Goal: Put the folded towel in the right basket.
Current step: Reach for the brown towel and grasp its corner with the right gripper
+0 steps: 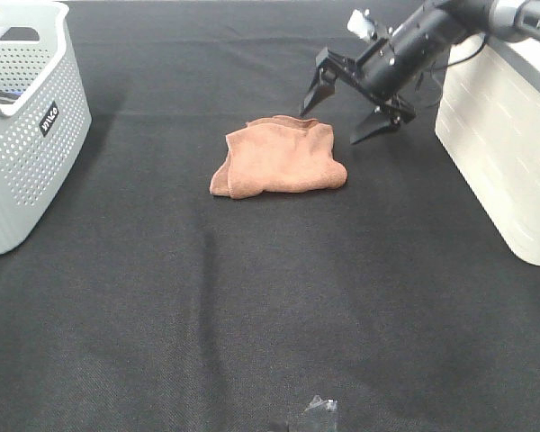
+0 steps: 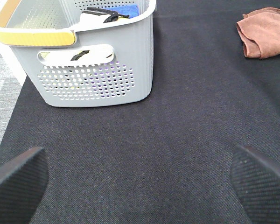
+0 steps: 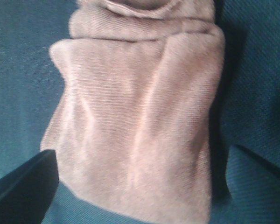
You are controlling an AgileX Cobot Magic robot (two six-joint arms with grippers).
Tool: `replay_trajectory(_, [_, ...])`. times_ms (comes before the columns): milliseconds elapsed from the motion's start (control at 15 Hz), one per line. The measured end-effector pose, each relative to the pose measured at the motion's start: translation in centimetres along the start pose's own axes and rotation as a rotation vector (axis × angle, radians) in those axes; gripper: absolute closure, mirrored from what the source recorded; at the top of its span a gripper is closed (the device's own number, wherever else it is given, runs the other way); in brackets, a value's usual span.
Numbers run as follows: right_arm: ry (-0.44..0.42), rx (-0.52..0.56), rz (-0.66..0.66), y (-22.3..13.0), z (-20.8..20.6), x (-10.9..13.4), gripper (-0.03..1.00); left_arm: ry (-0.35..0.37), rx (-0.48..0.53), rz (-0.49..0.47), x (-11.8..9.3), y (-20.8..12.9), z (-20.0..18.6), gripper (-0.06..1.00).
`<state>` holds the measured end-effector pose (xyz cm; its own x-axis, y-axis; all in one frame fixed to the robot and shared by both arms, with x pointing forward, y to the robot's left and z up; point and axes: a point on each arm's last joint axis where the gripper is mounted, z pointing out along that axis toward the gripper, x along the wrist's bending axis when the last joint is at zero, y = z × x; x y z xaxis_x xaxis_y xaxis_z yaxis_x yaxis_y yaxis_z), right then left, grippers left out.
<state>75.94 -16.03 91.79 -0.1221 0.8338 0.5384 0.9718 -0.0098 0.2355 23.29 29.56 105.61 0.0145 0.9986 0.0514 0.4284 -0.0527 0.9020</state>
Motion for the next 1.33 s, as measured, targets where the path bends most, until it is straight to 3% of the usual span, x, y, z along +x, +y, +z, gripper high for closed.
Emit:
replay_trajectory(333, [-0.018,-0.003,0.043,0.1,1.2,-3.1,0.04,-0.001,0.0,-0.001,0.0,0.0,0.0,-0.05])
replay_trajectory(1000, [-0.023,0.023,0.043,-0.4,3.4,-3.8,0.08,-0.001,0.0,-0.001,0.0,0.0,0.0,-0.05])
replay_trajectory(1333, [0.086,0.011,-0.004,-2.8,10.0,3.4,0.14,-0.001,0.0,-0.001,0.0,0.0,0.0,-0.05])
